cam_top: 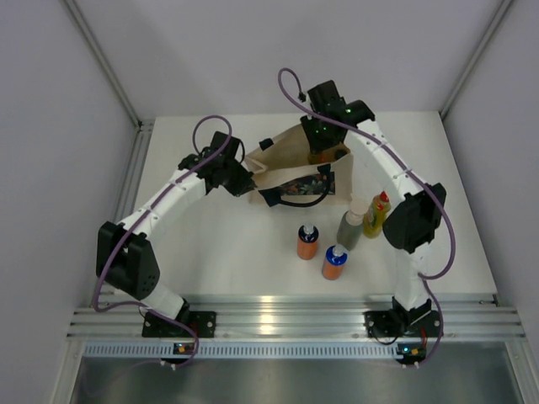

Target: Take the personal care products out of the canvas bag

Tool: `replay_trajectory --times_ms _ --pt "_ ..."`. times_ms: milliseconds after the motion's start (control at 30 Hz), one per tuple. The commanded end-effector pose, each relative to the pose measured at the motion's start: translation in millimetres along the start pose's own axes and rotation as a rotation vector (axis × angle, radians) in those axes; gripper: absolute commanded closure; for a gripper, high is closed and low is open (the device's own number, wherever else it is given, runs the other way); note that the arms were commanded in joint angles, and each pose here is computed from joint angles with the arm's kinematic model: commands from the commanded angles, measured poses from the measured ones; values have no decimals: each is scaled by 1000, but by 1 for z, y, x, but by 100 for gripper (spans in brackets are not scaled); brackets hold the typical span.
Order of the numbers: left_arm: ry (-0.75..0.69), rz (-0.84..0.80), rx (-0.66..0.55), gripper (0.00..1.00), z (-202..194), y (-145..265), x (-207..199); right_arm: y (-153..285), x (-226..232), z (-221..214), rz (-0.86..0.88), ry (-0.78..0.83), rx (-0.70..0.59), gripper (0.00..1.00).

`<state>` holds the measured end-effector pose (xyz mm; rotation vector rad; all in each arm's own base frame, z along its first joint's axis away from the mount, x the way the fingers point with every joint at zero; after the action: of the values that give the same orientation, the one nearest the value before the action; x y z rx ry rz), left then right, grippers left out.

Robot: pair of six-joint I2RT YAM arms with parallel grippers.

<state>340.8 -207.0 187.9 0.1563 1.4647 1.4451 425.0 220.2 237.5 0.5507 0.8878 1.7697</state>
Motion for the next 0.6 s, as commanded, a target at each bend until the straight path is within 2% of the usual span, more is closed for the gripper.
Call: replay_trajectory --times_ms 0,367,567 --pt "6 31 65 100 -11 -3 4 98 4 59 34 -53 -297 100" --pt "1 17 55 100 -7 0 -2 196 1 77 58 -86 -509 100" --pt "-7 15 42 100 -5 2 -3 232 -7 71 56 -101 -567 100"
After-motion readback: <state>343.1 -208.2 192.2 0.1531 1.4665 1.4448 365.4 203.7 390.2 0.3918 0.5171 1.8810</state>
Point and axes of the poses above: each gripper's point midway between its finger pads, its own y axis back along the fingers, its own x axis along the line the jaws close on, z = x × y, the point moved 2 cm from there along y, back along the fingers, and after that the axes turned 3 degrees about -y, right-handed, at the moved point
